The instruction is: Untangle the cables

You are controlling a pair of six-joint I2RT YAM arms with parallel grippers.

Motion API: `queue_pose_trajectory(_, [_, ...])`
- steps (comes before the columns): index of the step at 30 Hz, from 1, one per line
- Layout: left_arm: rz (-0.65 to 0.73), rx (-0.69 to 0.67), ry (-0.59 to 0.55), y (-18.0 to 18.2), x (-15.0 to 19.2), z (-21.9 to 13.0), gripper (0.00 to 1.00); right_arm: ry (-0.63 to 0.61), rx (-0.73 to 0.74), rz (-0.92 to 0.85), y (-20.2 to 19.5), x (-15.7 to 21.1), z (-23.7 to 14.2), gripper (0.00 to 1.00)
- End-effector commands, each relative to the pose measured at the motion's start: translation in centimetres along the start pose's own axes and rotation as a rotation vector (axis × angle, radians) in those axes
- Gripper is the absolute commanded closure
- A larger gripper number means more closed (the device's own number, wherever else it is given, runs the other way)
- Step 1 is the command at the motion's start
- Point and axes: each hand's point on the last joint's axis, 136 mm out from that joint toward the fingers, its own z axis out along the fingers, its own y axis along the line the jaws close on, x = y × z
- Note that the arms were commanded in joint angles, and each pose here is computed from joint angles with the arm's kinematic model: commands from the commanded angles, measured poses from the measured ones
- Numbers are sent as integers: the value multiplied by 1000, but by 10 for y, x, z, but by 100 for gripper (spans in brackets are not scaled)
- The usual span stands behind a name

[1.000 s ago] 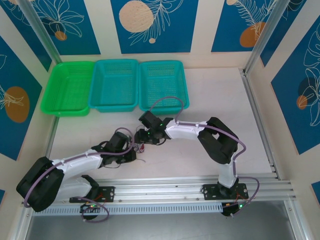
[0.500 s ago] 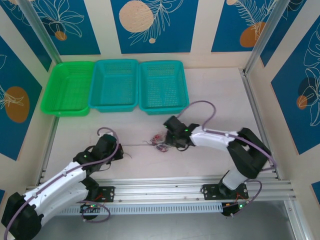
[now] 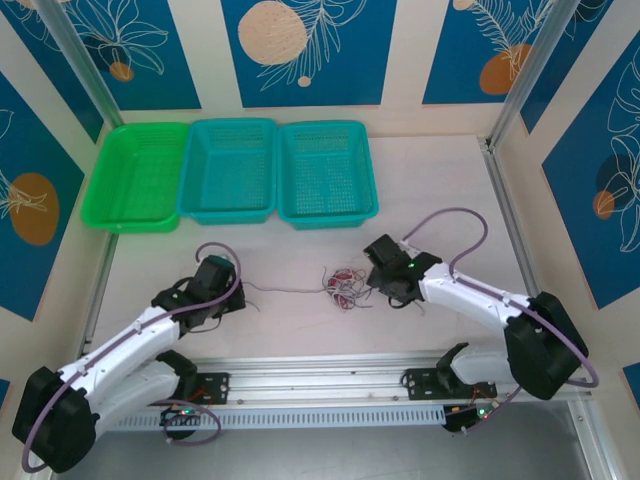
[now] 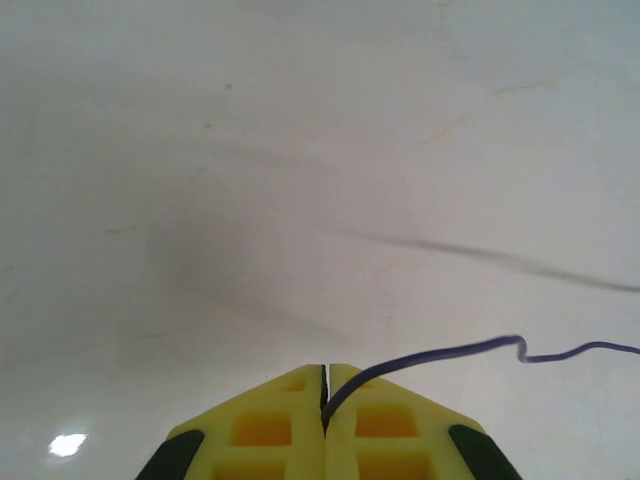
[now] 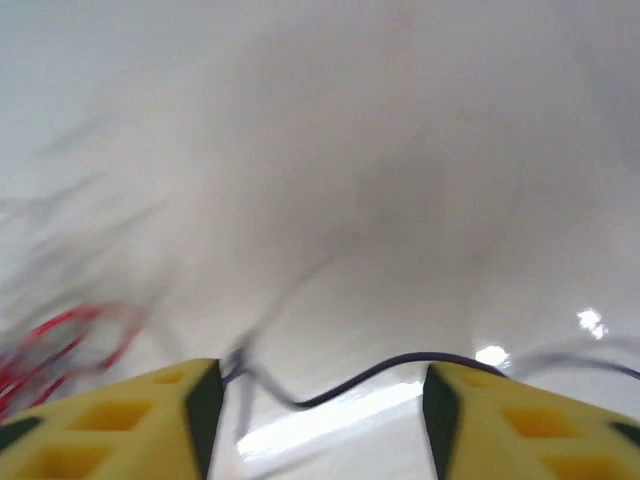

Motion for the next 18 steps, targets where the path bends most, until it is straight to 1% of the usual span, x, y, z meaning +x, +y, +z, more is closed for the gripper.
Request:
queue_pose_trajectory(1, [9, 68, 8, -12, 0, 4, 100, -160, -93, -151, 42, -20, -34, 35])
queue_pose_trajectory(3, [13, 70, 8, -12, -1, 4, 100, -137, -175, -244, 76, -10, -37, 31])
queue_pose_trajectory(4, [16, 71, 7, -13, -1, 4, 100, -122, -178, -277, 88, -5, -34, 29])
queue_pose_trajectory(5, [17, 69, 7, -12, -1, 4, 100, -114, -155, -292, 94, -2, -30, 27])
queue_pose_trajectory(7, [19, 58, 1, -10, -2, 2, 100, -94, -47, -299, 95, 3, -18, 19])
queue_pose_trajectory(8, [18, 49, -2, -8, -2, 1, 100, -76, -4, -307, 94, 6, -10, 16])
queue_pose_trajectory(11, [9, 7, -23, 1, -4, -2, 100, 7, 64, -315, 92, 22, 18, 16])
queue_pose_trajectory(12, [6, -7, -35, 4, -5, -4, 100, 32, 78, -309, 89, 28, 26, 17])
queue_pose_trajectory(14, [3, -33, -57, 9, -9, -7, 100, 65, 103, -292, 81, 36, 39, 23])
queue_pose_trajectory(17, [0, -95, -94, 21, -14, -14, 100, 75, 145, -258, 60, 34, 48, 42])
queue_pose_trajectory(18, [-8, -133, -104, 29, -16, -17, 100, 71, 156, -245, 50, 31, 49, 51])
